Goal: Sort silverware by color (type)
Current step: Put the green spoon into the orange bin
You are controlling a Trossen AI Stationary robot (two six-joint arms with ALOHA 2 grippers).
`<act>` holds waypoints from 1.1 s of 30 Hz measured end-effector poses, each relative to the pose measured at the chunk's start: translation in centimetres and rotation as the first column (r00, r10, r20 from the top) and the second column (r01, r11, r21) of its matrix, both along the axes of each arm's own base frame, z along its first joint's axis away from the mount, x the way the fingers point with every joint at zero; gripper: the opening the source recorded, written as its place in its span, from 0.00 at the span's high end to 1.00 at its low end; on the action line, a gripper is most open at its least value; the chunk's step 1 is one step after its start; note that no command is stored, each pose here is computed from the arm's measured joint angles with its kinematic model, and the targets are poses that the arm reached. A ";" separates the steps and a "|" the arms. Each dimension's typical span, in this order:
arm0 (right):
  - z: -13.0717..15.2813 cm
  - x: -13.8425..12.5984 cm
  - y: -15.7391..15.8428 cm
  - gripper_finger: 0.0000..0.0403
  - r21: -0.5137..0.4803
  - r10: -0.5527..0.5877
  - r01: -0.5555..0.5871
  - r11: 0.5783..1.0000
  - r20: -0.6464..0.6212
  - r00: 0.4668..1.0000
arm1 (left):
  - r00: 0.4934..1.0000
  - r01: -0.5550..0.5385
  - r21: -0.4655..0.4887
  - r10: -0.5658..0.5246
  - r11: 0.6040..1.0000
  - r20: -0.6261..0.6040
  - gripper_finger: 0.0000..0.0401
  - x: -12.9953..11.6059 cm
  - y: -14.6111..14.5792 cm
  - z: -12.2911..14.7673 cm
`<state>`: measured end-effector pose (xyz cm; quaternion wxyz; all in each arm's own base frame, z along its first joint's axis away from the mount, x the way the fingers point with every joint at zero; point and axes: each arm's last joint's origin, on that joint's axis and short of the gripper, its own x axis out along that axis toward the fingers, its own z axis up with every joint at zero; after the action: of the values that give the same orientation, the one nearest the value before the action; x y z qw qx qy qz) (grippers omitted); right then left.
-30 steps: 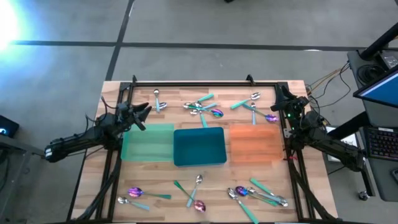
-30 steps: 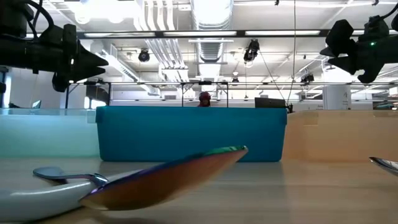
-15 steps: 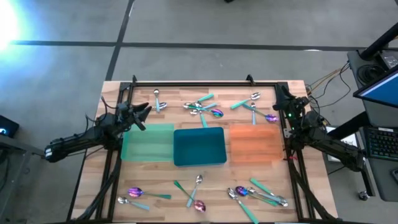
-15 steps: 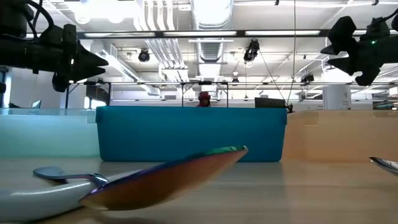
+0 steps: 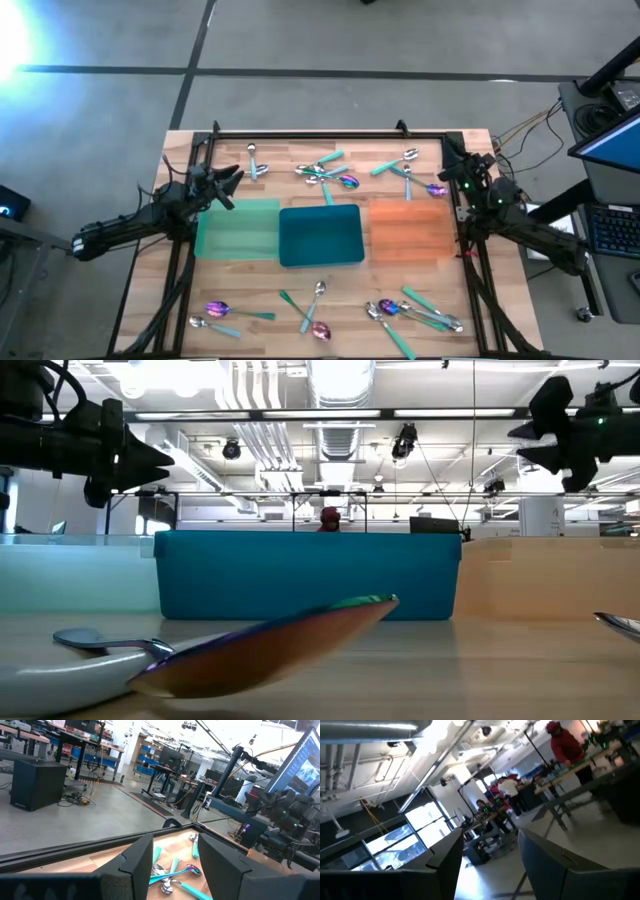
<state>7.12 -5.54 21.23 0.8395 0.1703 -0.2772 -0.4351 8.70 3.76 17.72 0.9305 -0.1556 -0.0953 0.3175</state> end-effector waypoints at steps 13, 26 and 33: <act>4.9 2.6 -1.4 0.55 0.176 0.033 0.032 0.984 -0.355 0.934 | 1.000 0.000 0.000 0.000 1.000 0.000 0.65 0.0 0.0 0.0; 6.4 7.4 -3.8 0.55 0.371 0.287 0.077 0.926 -0.820 0.496 | 1.000 0.000 0.000 0.000 1.000 0.000 0.65 0.0 0.0 0.0; 6.7 8.6 -4.4 0.55 0.419 0.353 0.118 0.900 -0.861 0.366 | 1.000 0.000 0.000 0.000 1.000 -0.001 0.65 0.0 0.0 0.0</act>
<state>15.69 -9.99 27.88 0.8217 0.0907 0.3515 -0.4393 8.71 3.76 17.70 0.9306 -0.1555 -0.0945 0.3174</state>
